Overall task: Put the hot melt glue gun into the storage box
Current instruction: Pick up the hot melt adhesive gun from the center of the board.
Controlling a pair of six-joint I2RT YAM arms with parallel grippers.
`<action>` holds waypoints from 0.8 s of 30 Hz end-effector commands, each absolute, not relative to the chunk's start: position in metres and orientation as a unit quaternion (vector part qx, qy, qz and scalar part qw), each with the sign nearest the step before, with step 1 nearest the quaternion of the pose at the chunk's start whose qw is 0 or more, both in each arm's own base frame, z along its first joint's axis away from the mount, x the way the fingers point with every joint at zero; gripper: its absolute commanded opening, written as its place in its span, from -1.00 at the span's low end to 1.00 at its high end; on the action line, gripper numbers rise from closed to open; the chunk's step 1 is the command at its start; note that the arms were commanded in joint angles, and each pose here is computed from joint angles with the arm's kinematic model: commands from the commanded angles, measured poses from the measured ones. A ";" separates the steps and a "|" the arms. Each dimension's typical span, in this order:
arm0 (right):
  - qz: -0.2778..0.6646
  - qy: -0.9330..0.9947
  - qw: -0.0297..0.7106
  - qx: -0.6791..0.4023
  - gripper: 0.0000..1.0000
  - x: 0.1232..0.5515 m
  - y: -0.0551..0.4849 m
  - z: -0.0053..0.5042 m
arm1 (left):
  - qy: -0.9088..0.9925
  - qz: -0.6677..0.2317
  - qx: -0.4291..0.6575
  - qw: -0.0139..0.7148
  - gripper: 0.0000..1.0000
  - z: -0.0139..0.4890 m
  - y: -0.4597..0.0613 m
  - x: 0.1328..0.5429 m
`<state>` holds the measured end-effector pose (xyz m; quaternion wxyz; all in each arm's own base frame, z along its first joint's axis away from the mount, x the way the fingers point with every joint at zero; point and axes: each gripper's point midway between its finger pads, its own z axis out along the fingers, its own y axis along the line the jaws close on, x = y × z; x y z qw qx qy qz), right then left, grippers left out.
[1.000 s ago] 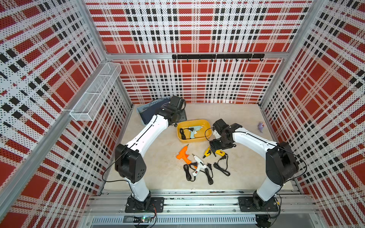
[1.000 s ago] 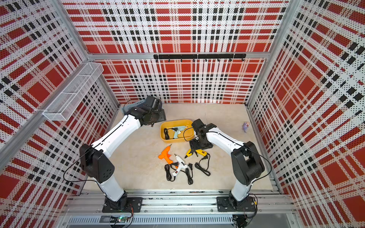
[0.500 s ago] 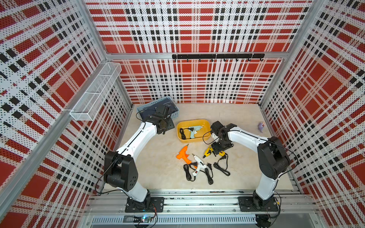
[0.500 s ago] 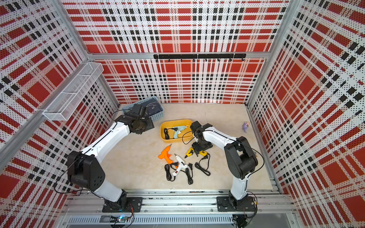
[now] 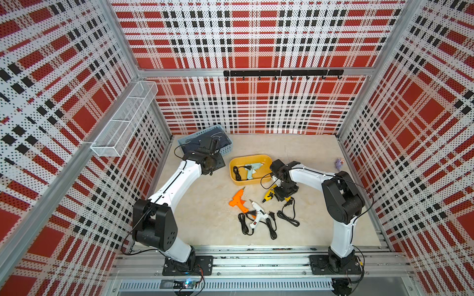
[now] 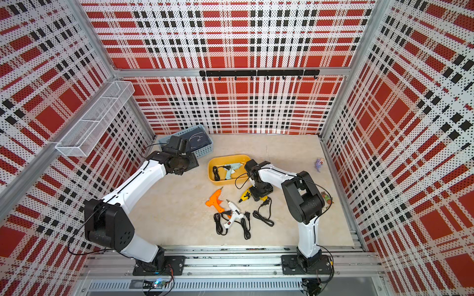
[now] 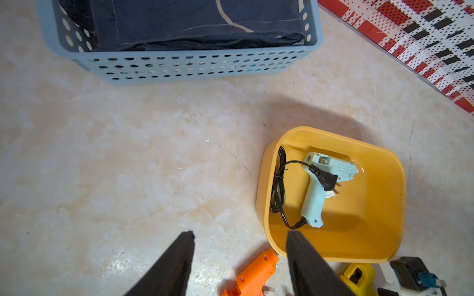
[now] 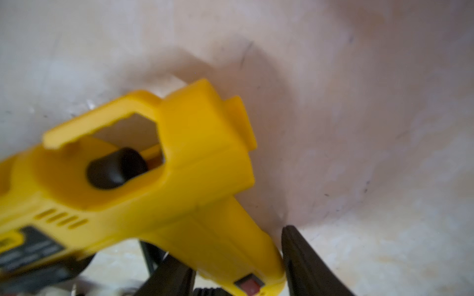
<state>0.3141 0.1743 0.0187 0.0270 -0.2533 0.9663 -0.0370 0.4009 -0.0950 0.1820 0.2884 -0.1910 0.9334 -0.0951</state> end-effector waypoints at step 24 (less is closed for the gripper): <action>0.119 0.953 0.241 -0.140 -0.74 0.363 0.242 0.267 | 0.928 -0.099 -0.188 0.306 0.27 0.192 -0.093 0.413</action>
